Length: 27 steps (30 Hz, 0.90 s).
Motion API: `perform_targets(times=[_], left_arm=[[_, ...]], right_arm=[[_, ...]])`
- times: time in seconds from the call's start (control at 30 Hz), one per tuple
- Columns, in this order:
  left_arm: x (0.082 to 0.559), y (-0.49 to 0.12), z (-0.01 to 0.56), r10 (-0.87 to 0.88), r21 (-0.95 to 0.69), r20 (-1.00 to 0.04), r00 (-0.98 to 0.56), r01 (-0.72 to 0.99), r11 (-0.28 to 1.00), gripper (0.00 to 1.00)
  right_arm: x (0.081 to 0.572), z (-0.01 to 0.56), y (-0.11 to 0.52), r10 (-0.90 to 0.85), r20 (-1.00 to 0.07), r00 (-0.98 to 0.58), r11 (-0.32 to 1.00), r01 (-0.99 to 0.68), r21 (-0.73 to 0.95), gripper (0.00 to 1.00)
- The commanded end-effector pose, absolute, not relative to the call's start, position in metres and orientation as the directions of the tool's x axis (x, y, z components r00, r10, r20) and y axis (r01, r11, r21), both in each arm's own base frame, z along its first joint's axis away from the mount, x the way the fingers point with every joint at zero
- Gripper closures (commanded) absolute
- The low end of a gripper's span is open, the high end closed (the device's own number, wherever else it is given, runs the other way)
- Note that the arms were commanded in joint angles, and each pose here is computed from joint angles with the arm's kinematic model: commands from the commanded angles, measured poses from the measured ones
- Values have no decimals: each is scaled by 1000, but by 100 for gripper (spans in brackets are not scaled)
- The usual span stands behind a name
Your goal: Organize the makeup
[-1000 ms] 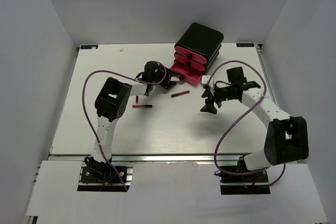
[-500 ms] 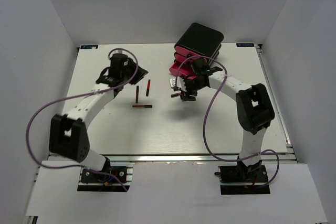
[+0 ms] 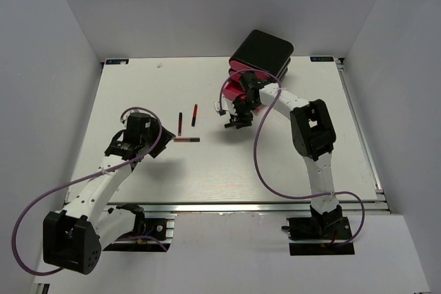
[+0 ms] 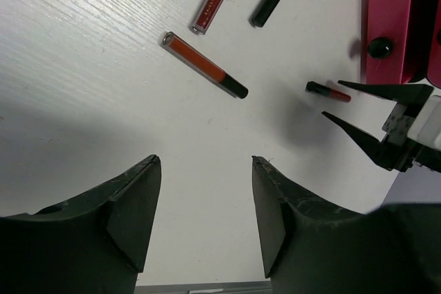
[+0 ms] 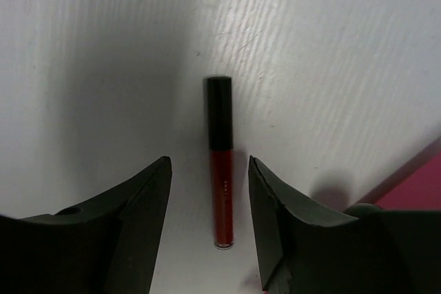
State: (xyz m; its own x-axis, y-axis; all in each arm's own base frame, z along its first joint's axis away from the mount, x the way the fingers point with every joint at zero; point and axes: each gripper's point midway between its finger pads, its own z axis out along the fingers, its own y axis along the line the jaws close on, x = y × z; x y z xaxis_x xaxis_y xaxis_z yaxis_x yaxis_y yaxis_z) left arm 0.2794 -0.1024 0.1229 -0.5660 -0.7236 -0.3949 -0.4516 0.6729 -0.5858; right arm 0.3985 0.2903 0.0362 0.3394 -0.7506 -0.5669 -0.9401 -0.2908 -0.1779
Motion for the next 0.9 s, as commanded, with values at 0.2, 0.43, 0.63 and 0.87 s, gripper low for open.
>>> perform_targets(times=[0.2,0.43,0.63,0.87], left_arm=[[281,-105,119,-757,-618,-360,-545,-469,631,31],[285,-122,115,-786,-681,-276,-554,-464,566,30],[279,-132,87,-854,-682,-115,-507,-585,439,25],[288,-148,66,-871,-564,-29,-490,-712,419,25]], right_arm=[[401,20,289,-804,-521,286,-275,-956,-101,50],[381,0,270,-849,-459,264,-305,-952,17,83],[368,25,274,-818,-527,231,-258,-966,-23,100],[404,137,313,-676,-737,-10,135,-985,-110,100]])
